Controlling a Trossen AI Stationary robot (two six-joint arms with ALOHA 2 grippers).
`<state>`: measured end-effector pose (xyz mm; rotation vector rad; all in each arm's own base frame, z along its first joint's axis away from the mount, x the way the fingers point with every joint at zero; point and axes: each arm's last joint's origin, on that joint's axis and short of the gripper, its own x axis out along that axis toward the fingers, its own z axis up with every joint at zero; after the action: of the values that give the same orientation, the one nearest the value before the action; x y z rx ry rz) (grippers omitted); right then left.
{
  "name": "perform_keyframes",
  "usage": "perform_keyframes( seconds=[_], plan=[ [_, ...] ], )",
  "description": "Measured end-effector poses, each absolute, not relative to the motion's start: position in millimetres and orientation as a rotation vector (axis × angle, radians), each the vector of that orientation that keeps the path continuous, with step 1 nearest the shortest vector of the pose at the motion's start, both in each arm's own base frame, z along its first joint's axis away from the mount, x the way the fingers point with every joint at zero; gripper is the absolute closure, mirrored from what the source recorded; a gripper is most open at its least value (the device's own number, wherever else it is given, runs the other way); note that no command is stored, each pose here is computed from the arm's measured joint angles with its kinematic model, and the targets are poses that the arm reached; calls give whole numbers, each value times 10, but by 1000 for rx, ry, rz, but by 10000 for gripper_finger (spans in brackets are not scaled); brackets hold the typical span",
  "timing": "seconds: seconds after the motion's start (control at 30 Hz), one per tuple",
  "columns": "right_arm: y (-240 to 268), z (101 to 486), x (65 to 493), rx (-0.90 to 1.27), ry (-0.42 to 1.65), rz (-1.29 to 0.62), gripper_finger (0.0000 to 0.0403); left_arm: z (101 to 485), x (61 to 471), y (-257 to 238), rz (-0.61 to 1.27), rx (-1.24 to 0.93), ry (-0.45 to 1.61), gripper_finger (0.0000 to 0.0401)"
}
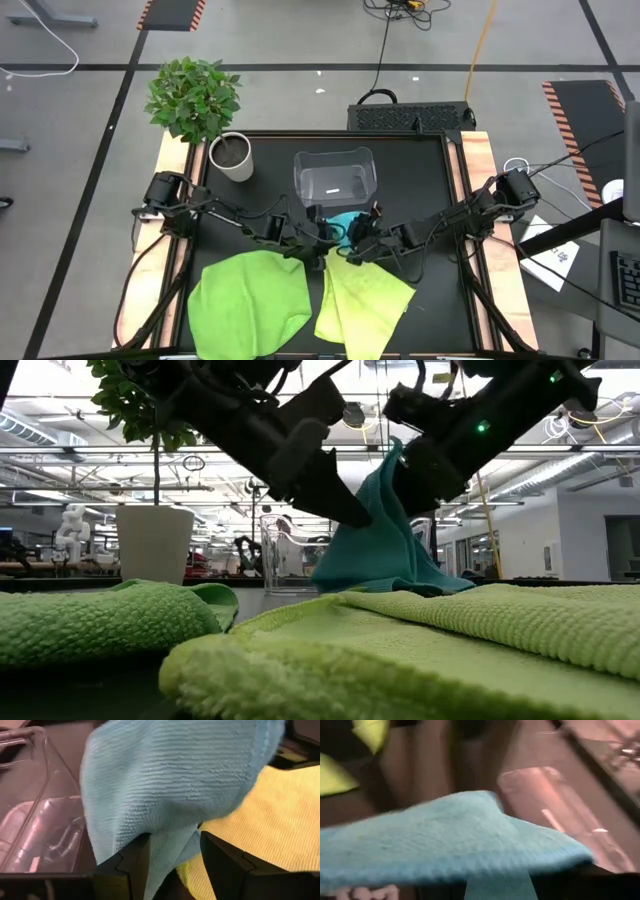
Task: Fold microfiber towels
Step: Fold the blue towel
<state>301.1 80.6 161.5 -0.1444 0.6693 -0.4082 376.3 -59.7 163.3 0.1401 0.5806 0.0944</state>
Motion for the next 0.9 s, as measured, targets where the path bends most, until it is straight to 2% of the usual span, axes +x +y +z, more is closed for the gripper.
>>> perform_keyframes(
  seconds=[0.33,0.67,0.9],
  plan=[
    [973,1636,2990,-201,654,-303,236,1676,3785,-620,48,184,537,224],
    [1201,1686,2903,-520,605,-332,236,1680,3790,-616,18,170,533,224],
    [1362,1722,2829,-654,568,-358,236,1680,3800,-559,22,162,534,224]
  ],
)
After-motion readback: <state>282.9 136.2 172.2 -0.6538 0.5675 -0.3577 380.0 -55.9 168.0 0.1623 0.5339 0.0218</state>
